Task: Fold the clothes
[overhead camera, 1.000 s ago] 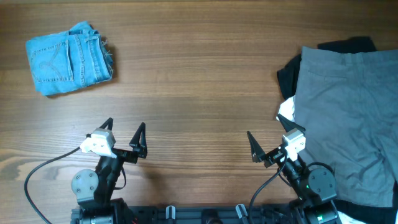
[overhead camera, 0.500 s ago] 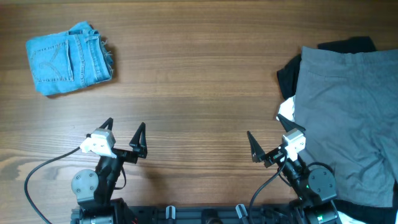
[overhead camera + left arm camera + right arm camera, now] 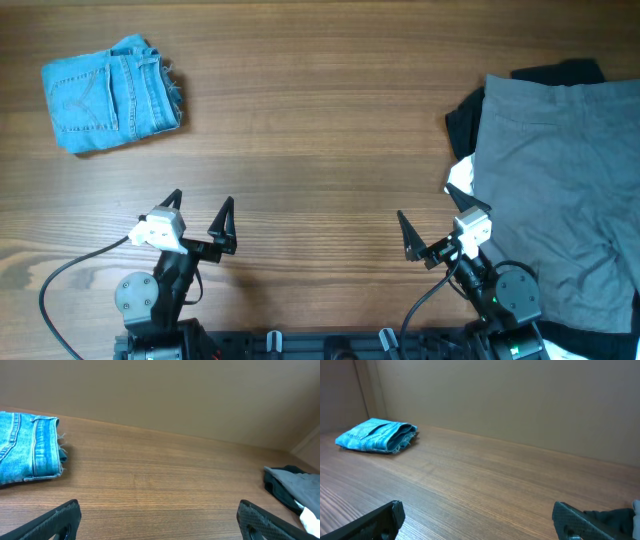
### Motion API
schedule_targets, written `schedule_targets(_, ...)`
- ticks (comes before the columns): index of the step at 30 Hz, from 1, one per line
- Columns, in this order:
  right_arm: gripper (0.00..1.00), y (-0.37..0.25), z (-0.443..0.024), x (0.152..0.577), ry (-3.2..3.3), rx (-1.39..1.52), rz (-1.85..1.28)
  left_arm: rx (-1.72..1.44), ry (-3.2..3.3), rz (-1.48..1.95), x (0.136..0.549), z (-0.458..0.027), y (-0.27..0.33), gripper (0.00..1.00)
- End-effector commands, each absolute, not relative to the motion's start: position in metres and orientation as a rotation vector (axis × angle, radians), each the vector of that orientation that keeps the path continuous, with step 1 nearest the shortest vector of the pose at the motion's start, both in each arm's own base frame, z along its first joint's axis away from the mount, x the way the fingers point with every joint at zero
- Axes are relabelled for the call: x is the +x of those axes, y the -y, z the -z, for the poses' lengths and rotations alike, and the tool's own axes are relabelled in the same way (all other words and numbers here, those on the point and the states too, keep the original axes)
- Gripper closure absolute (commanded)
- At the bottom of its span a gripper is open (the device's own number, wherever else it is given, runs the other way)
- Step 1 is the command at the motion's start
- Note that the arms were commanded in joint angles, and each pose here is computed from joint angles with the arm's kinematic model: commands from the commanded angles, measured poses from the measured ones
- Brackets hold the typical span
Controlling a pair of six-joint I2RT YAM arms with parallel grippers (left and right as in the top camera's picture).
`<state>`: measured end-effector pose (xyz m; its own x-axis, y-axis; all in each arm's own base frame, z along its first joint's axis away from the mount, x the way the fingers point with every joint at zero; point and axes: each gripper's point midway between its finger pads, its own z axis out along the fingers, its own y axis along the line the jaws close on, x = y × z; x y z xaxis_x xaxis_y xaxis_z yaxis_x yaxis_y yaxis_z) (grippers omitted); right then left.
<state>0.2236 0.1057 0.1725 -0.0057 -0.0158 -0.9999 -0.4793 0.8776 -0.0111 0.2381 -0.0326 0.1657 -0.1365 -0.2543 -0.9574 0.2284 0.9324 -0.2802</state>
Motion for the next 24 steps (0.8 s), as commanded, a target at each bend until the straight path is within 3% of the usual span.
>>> schedule_targets(1,0.00,-0.103,-0.175,0.225,-1.533,-0.400,-0.361,-0.011,-1.650,0.436,0.237,-0.165,0.036,0.00)
schedule_targets(12,0.00,-0.108,-0.186,0.222,-1.515,-0.326,-0.482,0.051,-1.610,0.510,0.233,-0.177,0.049,0.00)
schedule_targets(18,0.00,-0.112,-0.256,0.204,-1.425,-0.349,-0.550,0.084,-1.512,0.513,0.226,-0.237,0.052,0.00)
schedule_targets(24,0.00,-0.123,-0.266,0.226,-1.762,-0.366,-0.573,-0.099,-1.764,0.479,0.254,-0.272,0.032,0.00)
